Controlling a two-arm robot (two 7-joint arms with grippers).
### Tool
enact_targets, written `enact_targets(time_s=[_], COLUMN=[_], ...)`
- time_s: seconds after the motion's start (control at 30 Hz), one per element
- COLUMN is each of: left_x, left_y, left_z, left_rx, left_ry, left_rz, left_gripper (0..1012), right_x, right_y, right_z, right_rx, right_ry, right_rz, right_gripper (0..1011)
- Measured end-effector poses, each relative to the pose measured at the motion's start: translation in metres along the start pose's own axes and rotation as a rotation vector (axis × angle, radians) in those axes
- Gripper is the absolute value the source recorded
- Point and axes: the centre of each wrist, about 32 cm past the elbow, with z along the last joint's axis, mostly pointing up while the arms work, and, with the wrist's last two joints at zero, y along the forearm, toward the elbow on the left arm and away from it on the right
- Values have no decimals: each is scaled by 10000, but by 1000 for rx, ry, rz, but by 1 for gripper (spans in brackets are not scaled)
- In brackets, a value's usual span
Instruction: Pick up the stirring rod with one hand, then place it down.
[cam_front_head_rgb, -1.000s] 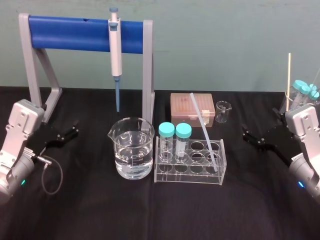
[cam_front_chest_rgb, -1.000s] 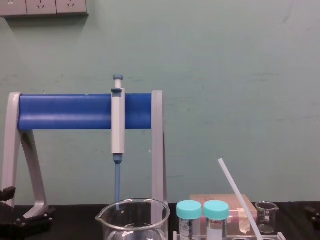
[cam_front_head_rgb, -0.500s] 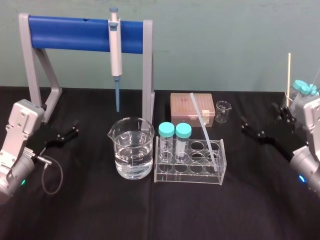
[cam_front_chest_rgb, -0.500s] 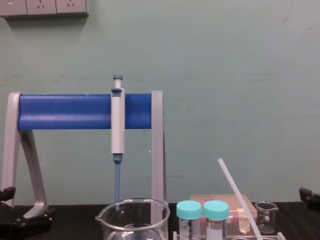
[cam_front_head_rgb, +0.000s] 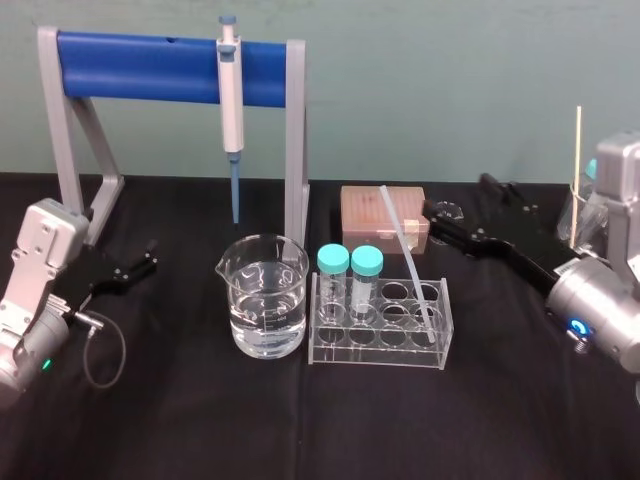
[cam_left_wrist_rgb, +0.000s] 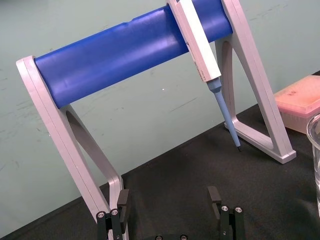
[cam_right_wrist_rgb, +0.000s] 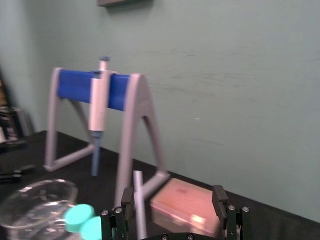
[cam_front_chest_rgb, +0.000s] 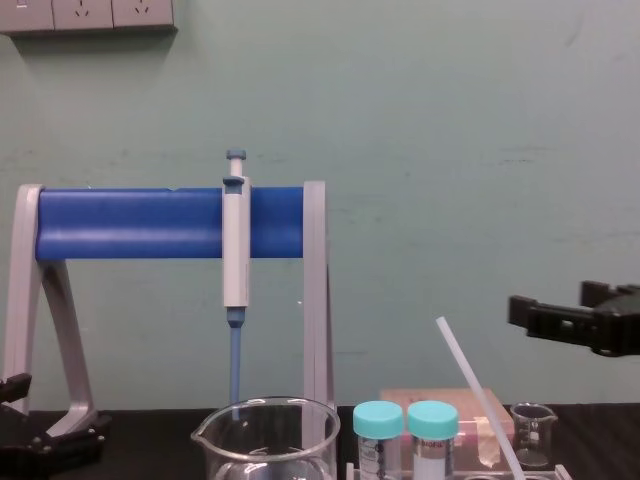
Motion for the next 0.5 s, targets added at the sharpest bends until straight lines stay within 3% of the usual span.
enact_targets(time_s=[0.2,0.5], left_x=[0,0], left_y=[0,0], left_z=[0,0], left_rx=[0,0], left_ry=[0,0], left_rz=[0,0], left_gripper=[1000,1000], right_x=[-25,-19], right_y=[127,300], right_z=[93,85], right_rx=[-25,-83], right_ry=[42,29], right_rz=[79,103], right_gripper=[1000,1000])
